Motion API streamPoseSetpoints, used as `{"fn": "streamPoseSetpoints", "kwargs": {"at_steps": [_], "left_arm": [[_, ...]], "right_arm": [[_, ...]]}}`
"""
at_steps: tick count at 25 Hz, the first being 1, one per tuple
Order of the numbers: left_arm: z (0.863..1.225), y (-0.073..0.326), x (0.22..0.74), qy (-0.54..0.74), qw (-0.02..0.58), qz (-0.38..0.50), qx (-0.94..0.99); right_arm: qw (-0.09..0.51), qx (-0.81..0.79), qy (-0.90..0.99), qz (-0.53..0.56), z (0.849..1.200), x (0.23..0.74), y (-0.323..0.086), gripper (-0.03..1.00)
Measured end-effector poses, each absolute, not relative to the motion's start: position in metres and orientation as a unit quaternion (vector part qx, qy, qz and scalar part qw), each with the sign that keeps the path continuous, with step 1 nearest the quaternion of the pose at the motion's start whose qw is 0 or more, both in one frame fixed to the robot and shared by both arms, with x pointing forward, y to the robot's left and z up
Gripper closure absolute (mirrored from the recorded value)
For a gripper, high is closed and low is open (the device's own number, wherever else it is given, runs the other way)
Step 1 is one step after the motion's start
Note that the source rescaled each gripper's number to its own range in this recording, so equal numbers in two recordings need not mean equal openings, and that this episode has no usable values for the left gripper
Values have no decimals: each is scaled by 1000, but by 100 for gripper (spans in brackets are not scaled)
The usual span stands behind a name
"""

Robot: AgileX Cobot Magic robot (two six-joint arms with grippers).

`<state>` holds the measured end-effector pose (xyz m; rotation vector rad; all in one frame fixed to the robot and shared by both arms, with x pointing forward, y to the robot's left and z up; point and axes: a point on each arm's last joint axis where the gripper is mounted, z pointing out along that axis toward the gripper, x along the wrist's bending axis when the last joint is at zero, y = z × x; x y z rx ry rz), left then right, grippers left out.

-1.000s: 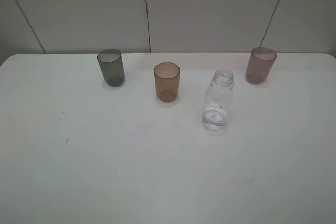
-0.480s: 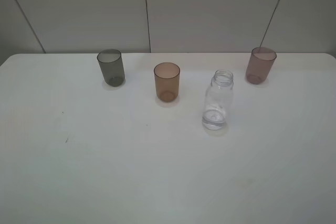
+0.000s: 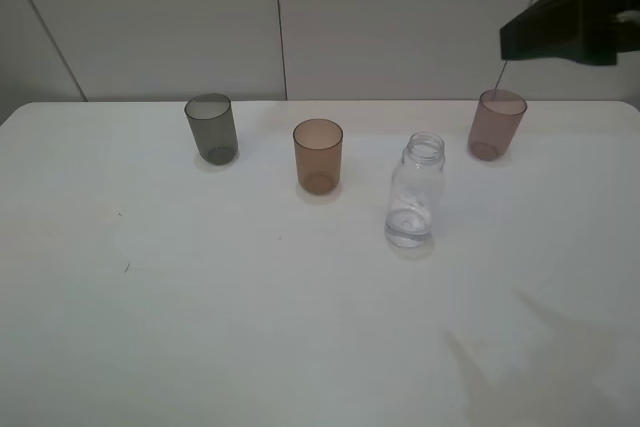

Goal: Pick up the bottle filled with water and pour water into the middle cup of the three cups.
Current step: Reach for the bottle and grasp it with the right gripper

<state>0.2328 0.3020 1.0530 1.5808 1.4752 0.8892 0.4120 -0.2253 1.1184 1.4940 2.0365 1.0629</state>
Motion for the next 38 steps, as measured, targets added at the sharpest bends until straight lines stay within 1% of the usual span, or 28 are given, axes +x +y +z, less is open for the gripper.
{"fn": "streamPoseSetpoints", "kwargs": {"at_steps": [2,5,8,11,15,18,20,24,29,31,35,38], "left_arm": [[1053,302,233,581,391,350,622],[1053,302,233,581,391,350,622],[1053,302,233,581,391,350,622],[1053,302,233,581,391,350,622],[1053,302,233,581,391,350,622],[1053,302,233,581,391,350,622],[1053,302,233,581,391,350,622],[1053,302,233,581,391,350,622],[1053,302,233,581,391,350,622],[1053,302,233,581,391,350,622],[1053,302,233,581,391,350,622],[1053,302,233,581,391,350,622]], "right_arm": [[194,505,742,396,1111,414,-210,-3],[177,482,759,401,1085,404,-198,-3],[161,480,761,406,1045,390,-197,-3],[165,481,745,432,1011,377,-202,-3],[201,464,717,479,973,363,-211,-3],[246,433,694,520,958,357,-219,-3],[275,408,685,537,953,356,-220,-3],[310,372,703,521,942,365,-215,-3],[342,366,694,517,924,380,-209,-3],[335,371,707,500,909,384,-206,-3],[295,399,750,438,875,386,-205,-3],[284,405,762,417,863,391,-202,-3]]}}
